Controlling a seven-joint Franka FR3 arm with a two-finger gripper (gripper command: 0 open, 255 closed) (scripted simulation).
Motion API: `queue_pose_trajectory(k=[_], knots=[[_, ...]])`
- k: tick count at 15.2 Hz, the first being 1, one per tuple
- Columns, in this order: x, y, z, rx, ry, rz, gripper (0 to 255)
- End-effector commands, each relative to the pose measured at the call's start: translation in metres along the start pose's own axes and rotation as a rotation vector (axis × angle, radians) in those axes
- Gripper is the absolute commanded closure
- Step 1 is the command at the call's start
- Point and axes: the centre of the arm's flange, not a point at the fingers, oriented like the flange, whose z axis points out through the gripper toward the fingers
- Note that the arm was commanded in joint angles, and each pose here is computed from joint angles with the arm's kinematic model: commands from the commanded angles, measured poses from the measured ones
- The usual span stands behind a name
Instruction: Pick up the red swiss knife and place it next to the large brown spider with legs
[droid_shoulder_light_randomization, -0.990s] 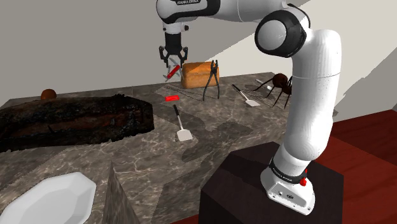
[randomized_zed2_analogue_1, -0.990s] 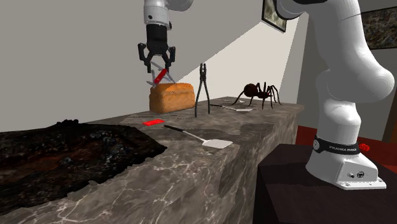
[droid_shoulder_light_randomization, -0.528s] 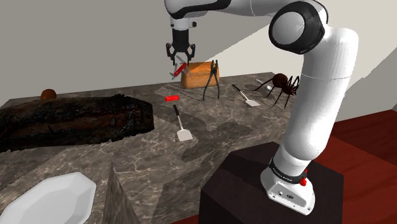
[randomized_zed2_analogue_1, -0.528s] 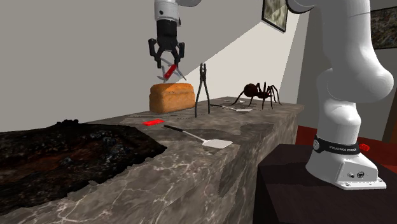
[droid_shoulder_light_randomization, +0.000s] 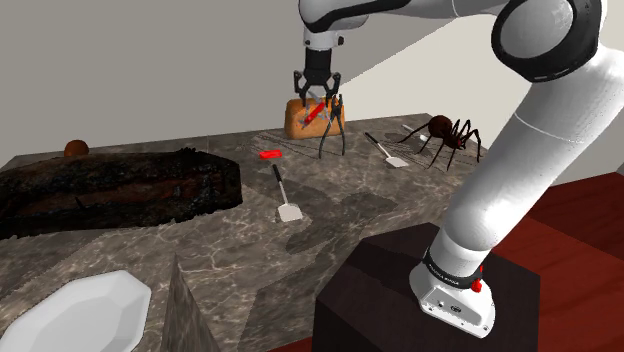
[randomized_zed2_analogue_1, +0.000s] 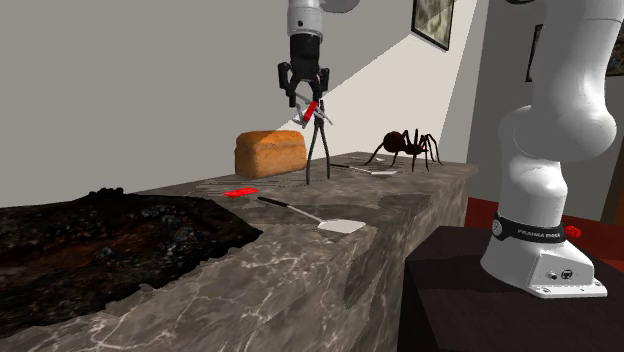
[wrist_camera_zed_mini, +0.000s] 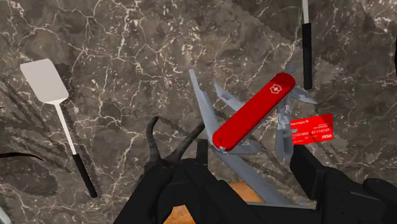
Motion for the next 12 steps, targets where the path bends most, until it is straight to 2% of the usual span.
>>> queue_pose_trajectory(k=[1, 12], knots=[[-0.007, 0.026, -0.001, 0.000, 0.000, -0.001, 255], [-0.052, 0.164, -0.003, 0.000, 0.000, -0.001, 255]])
